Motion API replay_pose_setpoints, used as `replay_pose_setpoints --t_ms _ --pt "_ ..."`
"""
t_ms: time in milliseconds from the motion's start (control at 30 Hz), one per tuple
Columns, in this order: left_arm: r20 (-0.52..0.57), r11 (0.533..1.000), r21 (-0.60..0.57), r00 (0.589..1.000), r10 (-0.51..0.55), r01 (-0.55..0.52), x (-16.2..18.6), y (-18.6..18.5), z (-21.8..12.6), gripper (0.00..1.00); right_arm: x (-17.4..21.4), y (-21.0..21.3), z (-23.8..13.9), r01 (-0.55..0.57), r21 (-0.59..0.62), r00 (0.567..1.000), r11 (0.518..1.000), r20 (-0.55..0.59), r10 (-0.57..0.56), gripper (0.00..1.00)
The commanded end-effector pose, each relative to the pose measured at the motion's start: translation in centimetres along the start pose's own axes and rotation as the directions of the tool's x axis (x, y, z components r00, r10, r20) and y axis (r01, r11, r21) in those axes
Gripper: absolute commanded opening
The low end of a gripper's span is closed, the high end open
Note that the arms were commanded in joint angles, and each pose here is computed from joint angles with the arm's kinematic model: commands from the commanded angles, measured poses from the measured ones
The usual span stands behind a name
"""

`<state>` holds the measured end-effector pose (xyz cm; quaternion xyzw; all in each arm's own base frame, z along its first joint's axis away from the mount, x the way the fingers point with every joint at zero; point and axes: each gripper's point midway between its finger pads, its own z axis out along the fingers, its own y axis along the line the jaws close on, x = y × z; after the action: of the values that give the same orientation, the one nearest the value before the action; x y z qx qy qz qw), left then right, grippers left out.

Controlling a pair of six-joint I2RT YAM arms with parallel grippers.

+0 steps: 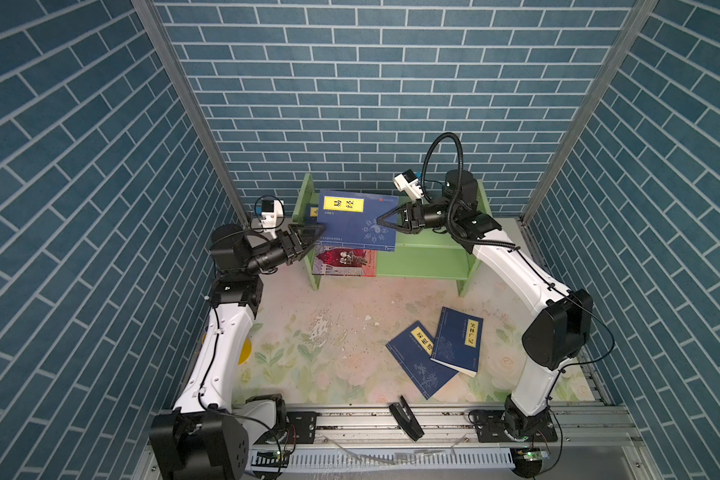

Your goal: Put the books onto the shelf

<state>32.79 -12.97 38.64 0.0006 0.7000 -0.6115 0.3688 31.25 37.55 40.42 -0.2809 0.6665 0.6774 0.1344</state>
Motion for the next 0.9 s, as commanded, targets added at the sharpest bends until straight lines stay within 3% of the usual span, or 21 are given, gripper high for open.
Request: replay_pose_setpoints --t_ms 0,100,233,267,367,633,700,833,867 --pt "-0.022 0.998 0.062 1.0 0.019 -0.018 -0.3 -1.7 0.4 0.67 0.1 3.7 0.1 0.084 -0.068 0.996 0.994 -0.024 -0.086 0.0" --pt "-0.012 0.997 0.078 1.0 0.021 -0.02 -0.6 -2.1 0.5 0.43 0.2 3.3 0.4 0.067 -0.069 0.997 0.995 -0.032 -0.069 0.0" --pt "0.016 0.995 0.095 1.0 0.023 -0.024 -1.4 -2.7 0.8 0.03 -0.3 1.9 0.7 0.022 -0.043 1.0 0.999 -0.011 -0.022 0.26" --pt "0.025 0.995 0.093 0.999 0.021 -0.023 -1.7 -2.7 0.8 0.0 -0.4 1.6 0.7 0.013 -0.035 1.0 0.999 -0.001 -0.013 0.33" --pt "0.048 0.996 0.088 0.999 0.021 -0.026 -2.6 -2.9 0.9 0.0 -0.7 0.7 0.6 -0.006 -0.006 1.0 1.0 0.031 0.006 0.42" --pt "0.111 0.995 0.096 0.994 0.002 -0.013 -4.6 -2.2 1.2 0.0 -0.5 0.0 0.5 -0.037 -0.032 0.996 0.999 0.086 0.039 0.42" --pt "0.101 0.995 0.096 0.995 -0.008 -0.002 -4.6 -1.7 1.5 0.0 -0.7 -0.3 0.6 -0.041 -0.034 0.994 0.999 0.096 0.044 0.37" --pt "0.107 0.998 0.057 0.994 -0.017 0.011 -4.4 -0.3 1.4 0.0 -1.2 -0.5 0.6 -0.049 -0.041 0.992 0.998 0.115 0.053 0.16" --pt "0.104 0.999 0.048 0.994 -0.018 0.013 -4.3 -0.1 1.4 0.05 -1.3 -0.5 0.6 -0.049 -0.041 0.991 0.998 0.119 0.053 0.12"
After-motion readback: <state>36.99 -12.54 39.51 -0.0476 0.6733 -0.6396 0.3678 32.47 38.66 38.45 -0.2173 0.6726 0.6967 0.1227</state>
